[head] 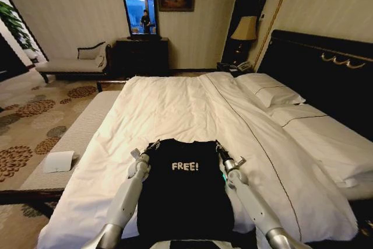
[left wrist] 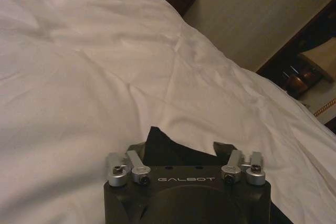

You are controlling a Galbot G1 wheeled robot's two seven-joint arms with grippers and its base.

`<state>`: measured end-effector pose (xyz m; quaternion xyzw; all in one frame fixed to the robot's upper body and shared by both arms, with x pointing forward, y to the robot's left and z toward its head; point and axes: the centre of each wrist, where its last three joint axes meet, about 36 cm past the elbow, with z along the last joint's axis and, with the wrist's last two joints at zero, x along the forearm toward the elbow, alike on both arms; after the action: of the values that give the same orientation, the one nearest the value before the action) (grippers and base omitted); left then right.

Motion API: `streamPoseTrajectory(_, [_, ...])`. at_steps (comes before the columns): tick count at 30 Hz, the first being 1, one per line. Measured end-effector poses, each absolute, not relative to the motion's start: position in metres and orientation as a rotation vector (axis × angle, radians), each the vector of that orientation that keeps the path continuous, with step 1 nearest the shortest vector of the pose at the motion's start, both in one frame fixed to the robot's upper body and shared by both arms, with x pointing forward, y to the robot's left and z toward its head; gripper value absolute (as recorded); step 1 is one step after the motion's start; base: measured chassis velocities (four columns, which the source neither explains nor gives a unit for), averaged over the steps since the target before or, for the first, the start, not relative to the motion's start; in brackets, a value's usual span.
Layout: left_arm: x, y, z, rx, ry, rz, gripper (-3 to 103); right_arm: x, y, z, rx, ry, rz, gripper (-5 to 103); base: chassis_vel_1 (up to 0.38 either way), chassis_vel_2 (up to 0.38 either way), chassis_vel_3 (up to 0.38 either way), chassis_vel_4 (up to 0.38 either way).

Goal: Fold the clothes on the bed.

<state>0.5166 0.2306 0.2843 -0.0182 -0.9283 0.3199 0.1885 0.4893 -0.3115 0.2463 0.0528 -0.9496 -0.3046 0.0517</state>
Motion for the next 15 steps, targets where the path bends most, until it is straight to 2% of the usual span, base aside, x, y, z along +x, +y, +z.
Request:
streamPoseTrajectory(3, [0.5152,0.2312,0.2833,-0.049,-2.611,0.901,69,0.4889,-0.3118,0.2469,0.162,-2.891,-0.923,0,0.000,0.000,0.000,0.000])
streamPoseTrajectory(5, [0.5141,0.2326,0.2808,-0.044,-2.620,0.893,58,0.4891,-0.3121,0.2491,0.164,-2.896,-0.917,0,0.000,0.000,0.000,0.000])
streamPoseTrajectory(6, [0.5141,0.2326,0.2808,-0.044,-2.620,0.893,58,0.4891,-0.3121,0.2491,0.164,-2.896,-0.917,0,0.000,0.000,0.000,0.000])
streamPoseTrajectory(11, [0.5129,0.2330,0.2778,-0.041,-2.621,0.904,31,0.4898,-0.3146,0.2514,0.166,-2.902,-0.899,0,0.000,0.000,0.000,0.000])
streamPoseTrajectory(13, [0.5128,0.2332,0.2771,-0.040,-2.621,0.905,31,0.4899,-0.3143,0.2519,0.165,-2.903,-0.898,0,0.000,0.000,0.000,0.000])
streamPoseTrajectory(15, [0.5124,0.2345,0.2752,-0.037,-2.622,0.908,20,0.4903,-0.3131,0.2548,0.162,-2.903,-0.904,0,0.000,0.000,0.000,0.000])
